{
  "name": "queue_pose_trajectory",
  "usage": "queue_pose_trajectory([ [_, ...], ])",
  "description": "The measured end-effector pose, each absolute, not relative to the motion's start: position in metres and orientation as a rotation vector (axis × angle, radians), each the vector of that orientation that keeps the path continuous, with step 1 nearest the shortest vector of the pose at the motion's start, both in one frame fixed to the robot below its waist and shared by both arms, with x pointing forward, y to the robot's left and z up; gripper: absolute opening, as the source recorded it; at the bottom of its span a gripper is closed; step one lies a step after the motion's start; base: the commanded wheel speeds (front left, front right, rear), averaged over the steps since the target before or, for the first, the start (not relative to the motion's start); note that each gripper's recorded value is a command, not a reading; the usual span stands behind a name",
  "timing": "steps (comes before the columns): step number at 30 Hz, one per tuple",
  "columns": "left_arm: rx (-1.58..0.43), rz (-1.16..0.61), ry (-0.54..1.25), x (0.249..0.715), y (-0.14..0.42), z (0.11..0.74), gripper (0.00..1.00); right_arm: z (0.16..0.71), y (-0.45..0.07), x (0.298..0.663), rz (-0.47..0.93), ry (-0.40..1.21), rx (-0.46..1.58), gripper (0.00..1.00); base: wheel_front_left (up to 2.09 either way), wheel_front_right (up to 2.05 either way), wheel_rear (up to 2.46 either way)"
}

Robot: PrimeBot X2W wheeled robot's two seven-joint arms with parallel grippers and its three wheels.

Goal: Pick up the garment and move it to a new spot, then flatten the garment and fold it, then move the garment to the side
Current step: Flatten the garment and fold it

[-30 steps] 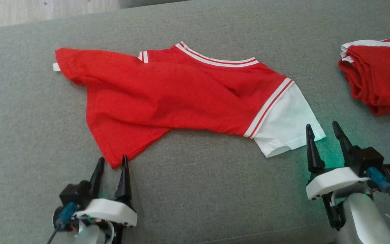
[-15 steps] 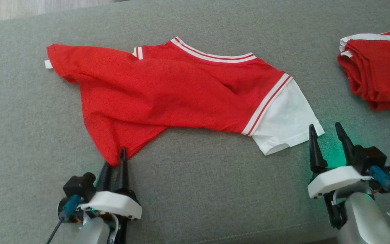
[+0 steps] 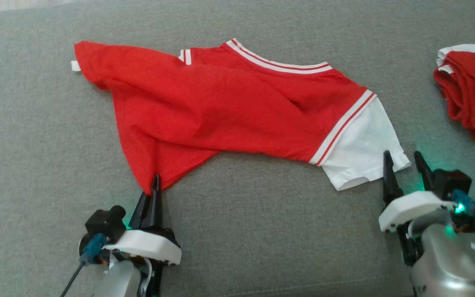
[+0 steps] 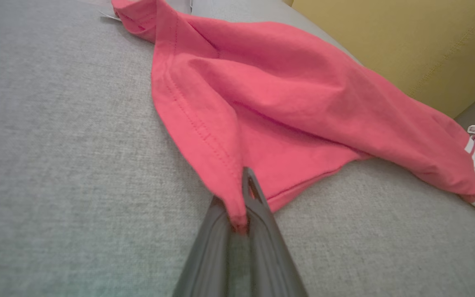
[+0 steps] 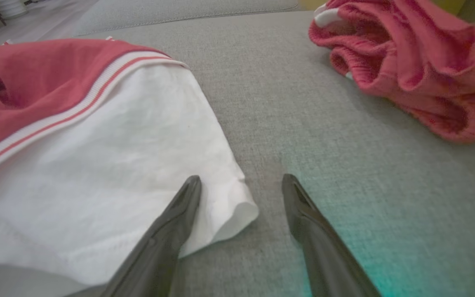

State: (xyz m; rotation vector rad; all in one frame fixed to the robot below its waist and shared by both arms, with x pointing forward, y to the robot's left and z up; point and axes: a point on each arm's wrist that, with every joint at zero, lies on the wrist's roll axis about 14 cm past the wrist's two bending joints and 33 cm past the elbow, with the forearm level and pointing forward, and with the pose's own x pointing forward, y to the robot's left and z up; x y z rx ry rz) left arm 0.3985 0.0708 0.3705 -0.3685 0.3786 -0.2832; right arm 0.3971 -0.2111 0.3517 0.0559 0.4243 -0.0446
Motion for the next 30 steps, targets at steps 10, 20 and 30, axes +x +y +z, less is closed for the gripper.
queue_pose_trajectory([
  [10,-0.361,-0.252,0.341,0.400,0.084,0.381,0.00,0.357,-0.199,0.411,-0.012,0.414,0.085,0.00,0.00,0.00,0.00],
  [20,-0.260,-0.232,-0.058,0.434,0.124,0.506,0.00,0.526,-0.170,0.452,0.061,-0.121,0.421,0.00,0.00,0.00,0.00],
  [30,-0.044,-0.331,-0.632,0.431,0.149,0.726,0.00,0.721,-0.173,0.443,0.222,-0.613,0.642,0.00,0.00,0.00,0.00],
])
